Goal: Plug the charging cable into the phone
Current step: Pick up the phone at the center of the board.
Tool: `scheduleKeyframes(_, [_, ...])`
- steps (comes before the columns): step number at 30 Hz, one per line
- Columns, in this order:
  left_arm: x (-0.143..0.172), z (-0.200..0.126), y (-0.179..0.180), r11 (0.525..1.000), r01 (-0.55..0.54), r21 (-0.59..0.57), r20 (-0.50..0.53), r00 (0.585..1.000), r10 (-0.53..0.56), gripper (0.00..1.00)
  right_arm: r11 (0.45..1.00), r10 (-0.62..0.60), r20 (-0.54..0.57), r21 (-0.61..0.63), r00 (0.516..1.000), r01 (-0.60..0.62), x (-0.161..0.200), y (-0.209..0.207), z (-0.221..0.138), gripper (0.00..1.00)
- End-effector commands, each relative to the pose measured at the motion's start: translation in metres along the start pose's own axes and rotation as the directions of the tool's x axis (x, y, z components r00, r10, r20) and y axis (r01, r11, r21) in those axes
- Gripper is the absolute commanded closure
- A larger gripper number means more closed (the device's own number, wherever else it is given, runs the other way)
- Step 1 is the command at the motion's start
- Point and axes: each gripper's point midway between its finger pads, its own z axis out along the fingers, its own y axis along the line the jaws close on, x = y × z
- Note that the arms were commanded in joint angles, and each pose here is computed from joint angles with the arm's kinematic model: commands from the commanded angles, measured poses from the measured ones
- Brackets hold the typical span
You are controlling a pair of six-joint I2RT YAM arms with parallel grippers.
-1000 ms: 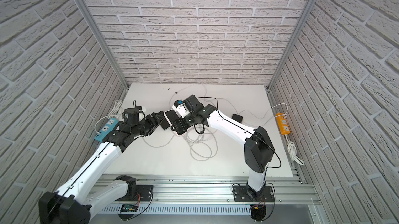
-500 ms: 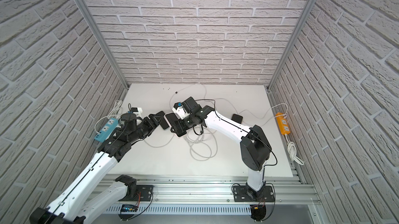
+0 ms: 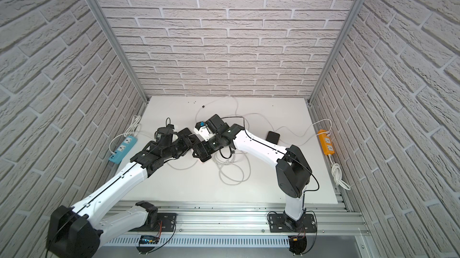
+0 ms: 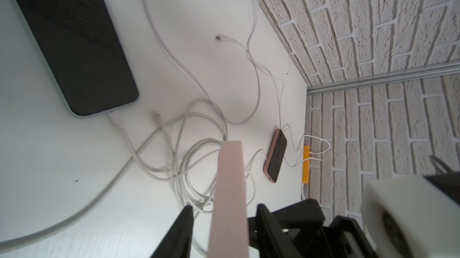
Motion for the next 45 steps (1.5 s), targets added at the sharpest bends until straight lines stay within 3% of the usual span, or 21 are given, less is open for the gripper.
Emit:
scheduleKeyframes(1, [-0.006, -0.002, -0.023, 0.997, -0.031, 0.068, 0.014, 0.999, 0.031, 0.64, 0.995, -0.080, 0.103, -0.050, 0.991, 0.085, -0.030, 0.026, -0.022, 0.72])
scheduleKeyframes(5, [-0.003, 0.000, -0.024, 0.997, -0.031, 0.072, -0.006, 0.999, 0.031, 0.69, 0.995, -0.084, 0.109, -0.050, 0.990, 0.090, -0.033, 0.027, -0.022, 0.72])
scheduleKeyframes(9, [-0.004, -0.003, -0.023, 0.997, -0.051, 0.051, -0.009, 0.999, 0.052, 0.90, 0.994, -0.101, 0.110, -0.037, 0.989, 0.106, -0.034, 0.025, -0.025, 0.69])
scheduleKeyframes(11, [-0.009, -0.011, -0.021, 0.997, -0.071, 0.013, 0.013, 0.997, 0.071, 1.00, 0.993, -0.115, 0.110, -0.017, 0.987, 0.117, -0.034, 0.022, -0.028, 0.56])
scheduleKeyframes(13, [-0.018, -0.021, -0.015, 0.996, -0.080, -0.045, 0.039, 0.996, 0.082, 1.00, 0.992, -0.126, 0.110, 0.001, 0.986, 0.127, -0.033, 0.016, -0.032, 0.41])
scheduleKeyframes(17, [-0.042, -0.047, 0.010, 0.991, -0.021, -0.129, 0.109, 0.993, 0.035, 1.00, 0.992, -0.127, 0.135, 0.037, 0.983, 0.123, -0.032, -0.005, -0.045, 0.31])
scheduleKeyframes(22, [-0.059, -0.083, 0.047, 0.977, 0.104, -0.187, 0.212, 0.975, -0.063, 1.00, 0.987, -0.117, 0.049, 0.116, 0.992, 0.111, -0.025, -0.031, -0.032, 0.40])
scheduleKeyframes(30, [-0.048, -0.104, 0.089, 0.946, 0.202, -0.255, 0.248, 0.959, -0.138, 1.00, 0.977, -0.019, -0.060, 0.210, 0.998, 0.031, -0.026, -0.073, 0.022, 0.56])
scheduleKeyframes(33, [-0.043, -0.103, 0.094, 0.947, 0.208, -0.244, 0.246, 0.958, -0.147, 1.00, 0.992, -0.013, -0.034, 0.124, 0.999, 0.017, -0.032, -0.060, 0.030, 0.50])
scheduleKeyframes(39, [-0.039, -0.099, 0.099, 0.948, 0.208, -0.243, 0.237, 0.960, -0.150, 1.00, 0.997, -0.047, 0.014, -0.057, 0.999, 0.047, -0.040, -0.026, 0.022, 0.22])
scheduleKeyframes(45, [-0.038, -0.099, 0.103, 0.944, 0.195, -0.265, 0.233, 0.963, -0.133, 1.00, 0.977, -0.008, 0.062, -0.213, 0.998, 0.021, -0.045, -0.021, 0.001, 0.11])
